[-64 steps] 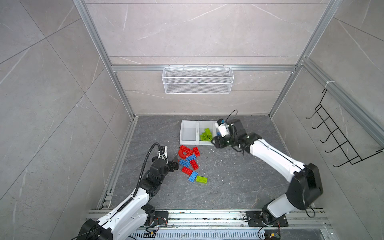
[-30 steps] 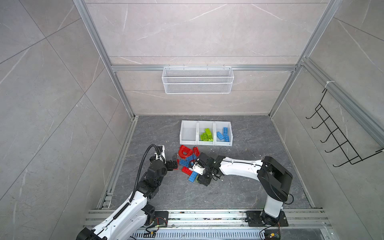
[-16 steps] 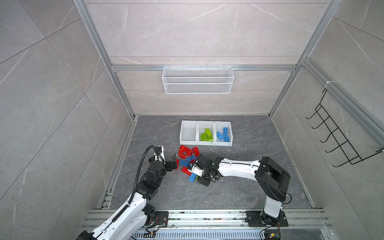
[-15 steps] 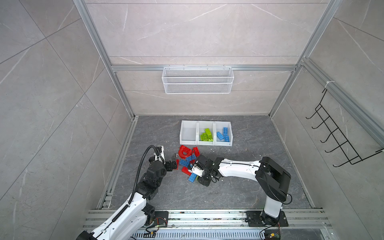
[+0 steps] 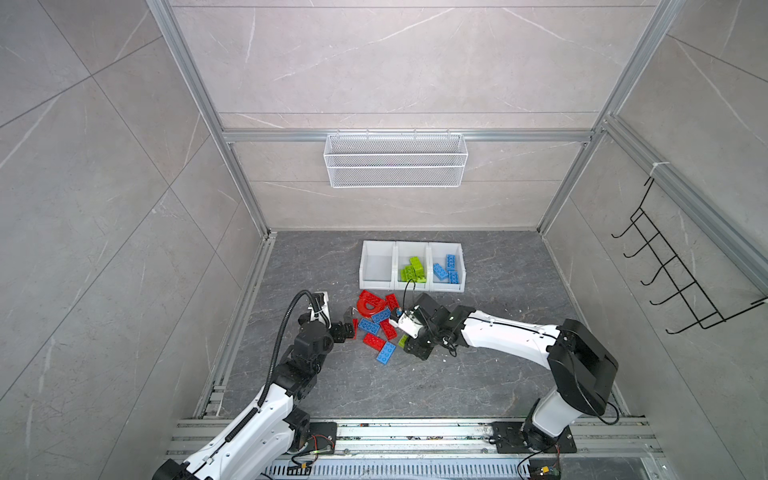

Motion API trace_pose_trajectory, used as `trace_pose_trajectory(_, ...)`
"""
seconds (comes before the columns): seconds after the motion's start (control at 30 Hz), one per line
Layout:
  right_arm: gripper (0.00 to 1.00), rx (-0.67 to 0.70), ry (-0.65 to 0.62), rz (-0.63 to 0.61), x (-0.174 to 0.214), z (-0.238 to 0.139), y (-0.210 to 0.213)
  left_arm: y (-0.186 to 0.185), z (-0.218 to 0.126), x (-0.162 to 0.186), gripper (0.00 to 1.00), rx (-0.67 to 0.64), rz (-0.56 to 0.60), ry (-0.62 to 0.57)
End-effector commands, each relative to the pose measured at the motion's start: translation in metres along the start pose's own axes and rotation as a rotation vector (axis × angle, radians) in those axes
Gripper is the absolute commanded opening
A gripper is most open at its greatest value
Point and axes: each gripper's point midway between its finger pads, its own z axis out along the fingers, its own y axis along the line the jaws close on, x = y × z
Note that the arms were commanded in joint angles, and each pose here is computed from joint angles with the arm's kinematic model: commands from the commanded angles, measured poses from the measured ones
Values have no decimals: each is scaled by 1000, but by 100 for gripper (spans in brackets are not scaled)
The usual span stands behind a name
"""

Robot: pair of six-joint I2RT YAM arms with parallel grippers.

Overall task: Sort the legos into containers by color
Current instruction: 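Carry the green brick into the middle compartment and release it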

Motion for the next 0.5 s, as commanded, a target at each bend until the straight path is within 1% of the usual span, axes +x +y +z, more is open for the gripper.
trace_pose_trajectory(0.0, 11, -71, -104, 93, -19, -20, -7, -2, -2, -10, 100, 11, -11, -35)
trace_pose_trajectory(0.3, 10, -75, -291, 270, -82, -59, -74, -3, 0, -8, 100, 16, -10, -25)
trace_pose_trajectory(0.47, 10, -30, -332, 365, -111, -65, -119, -5, 2, -6, 100, 22, -12, -14)
